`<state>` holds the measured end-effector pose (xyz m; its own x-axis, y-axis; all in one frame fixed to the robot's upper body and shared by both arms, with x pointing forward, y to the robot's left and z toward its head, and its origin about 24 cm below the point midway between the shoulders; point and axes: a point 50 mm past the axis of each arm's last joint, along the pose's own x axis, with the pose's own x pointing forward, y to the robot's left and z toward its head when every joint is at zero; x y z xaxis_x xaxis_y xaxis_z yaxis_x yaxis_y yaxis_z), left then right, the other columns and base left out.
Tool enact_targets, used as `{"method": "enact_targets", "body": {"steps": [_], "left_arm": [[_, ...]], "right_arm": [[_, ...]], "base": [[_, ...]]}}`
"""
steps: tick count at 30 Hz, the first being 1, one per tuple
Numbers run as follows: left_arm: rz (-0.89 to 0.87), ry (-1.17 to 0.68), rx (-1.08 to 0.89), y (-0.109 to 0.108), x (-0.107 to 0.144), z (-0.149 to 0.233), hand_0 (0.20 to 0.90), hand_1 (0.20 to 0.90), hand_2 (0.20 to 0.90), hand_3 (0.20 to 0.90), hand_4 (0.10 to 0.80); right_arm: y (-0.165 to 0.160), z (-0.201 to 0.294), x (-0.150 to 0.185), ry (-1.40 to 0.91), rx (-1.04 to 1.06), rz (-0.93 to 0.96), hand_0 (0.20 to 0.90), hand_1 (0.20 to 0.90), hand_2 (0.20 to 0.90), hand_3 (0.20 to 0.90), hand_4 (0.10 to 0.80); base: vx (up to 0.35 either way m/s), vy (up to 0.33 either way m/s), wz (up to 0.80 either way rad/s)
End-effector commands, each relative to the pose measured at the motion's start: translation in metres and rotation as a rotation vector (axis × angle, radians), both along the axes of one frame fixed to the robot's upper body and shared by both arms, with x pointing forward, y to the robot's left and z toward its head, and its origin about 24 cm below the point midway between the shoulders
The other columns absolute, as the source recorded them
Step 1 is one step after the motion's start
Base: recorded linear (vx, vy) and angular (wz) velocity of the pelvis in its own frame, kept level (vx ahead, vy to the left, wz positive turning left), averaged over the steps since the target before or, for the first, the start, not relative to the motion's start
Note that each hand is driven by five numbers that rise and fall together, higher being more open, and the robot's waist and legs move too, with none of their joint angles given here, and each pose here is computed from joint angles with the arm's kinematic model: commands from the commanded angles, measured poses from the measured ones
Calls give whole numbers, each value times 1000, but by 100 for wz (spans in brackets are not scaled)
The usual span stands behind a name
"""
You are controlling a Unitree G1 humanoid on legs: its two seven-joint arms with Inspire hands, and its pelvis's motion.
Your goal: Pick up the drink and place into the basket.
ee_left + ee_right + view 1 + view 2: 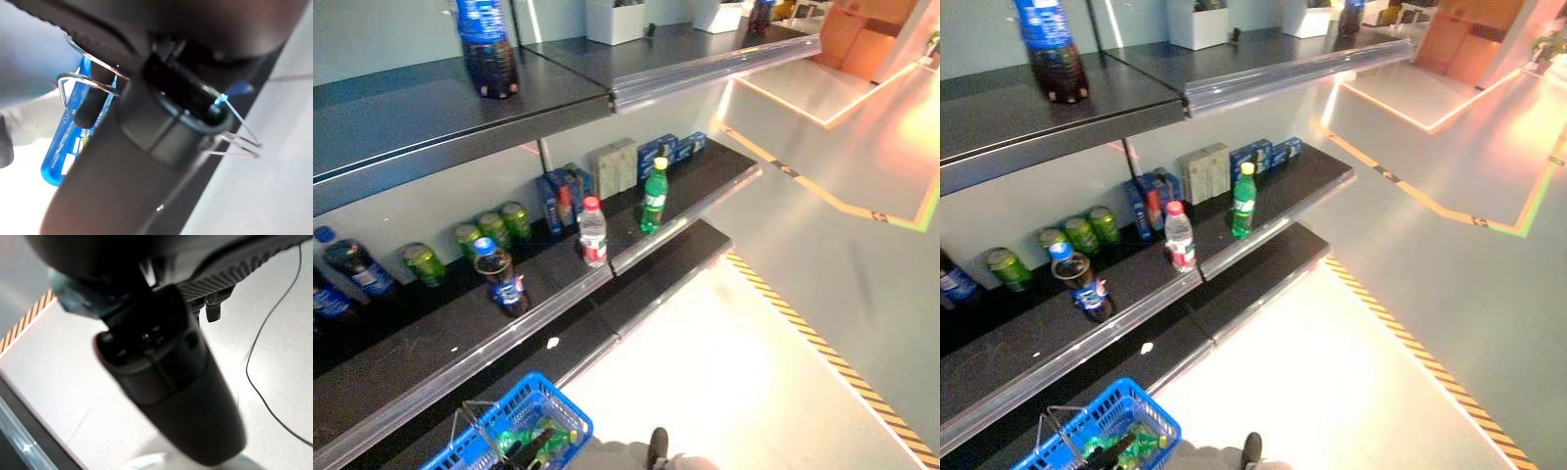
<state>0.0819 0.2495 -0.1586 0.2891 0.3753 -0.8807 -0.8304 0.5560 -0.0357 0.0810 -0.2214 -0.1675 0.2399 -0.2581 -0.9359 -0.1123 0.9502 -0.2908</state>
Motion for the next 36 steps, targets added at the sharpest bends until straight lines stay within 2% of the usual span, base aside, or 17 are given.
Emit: {"method": "enact_targets", "body": {"steps": [1,4,7,14,19,22,29,33,36], "left_arm": [[68,-14,5,-8,-18,-3,300,300,300,200,100],[98,-1,14,-5,-31,-4,300,300,300,200,100],[81,14,17,-4,-38,-5,300,300,300,200,100],[104,66,31,10,-36,-2,300,300,300,200,100],[129,31,32,16,-21,2,300,300,300,200,100],[114,6,37,14,-11,3,300,300,300,200,100],[111,-5,48,19,-15,4,300,300,300,200,100],[139,6,69,15,-21,2,300,300,300,200,100],[63,-3,66,9,-19,1,300,300,300,200,100]], "right_arm": [[-12,2,-5,28,-13,63,900,900,900,900,800],[-9,1,0,43,-17,44,900,900,900,900,800],[-7,1,-2,35,-17,3,900,900,900,900,800],[3,-1,-3,12,-39,-5,900,900,900,900,800],[-5,1,0,-14,-64,-21,900,900,900,900,800],[-7,2,2,-32,-82,-27,900,900,900,900,800],[-1,3,13,-42,-52,-8,900,900,900,900,800],[6,3,18,-27,-35,107,900,900,900,900,800],[5,3,18,-32,-34,118,900,900,900,900,800]], "base": [[301,-107,-129],[386,-118,-93],[372,-126,65],[321,-38,-12],[247,-143,22],[231,-373,66],[267,-539,72],[173,-503,48],[88,-400,13]]}}
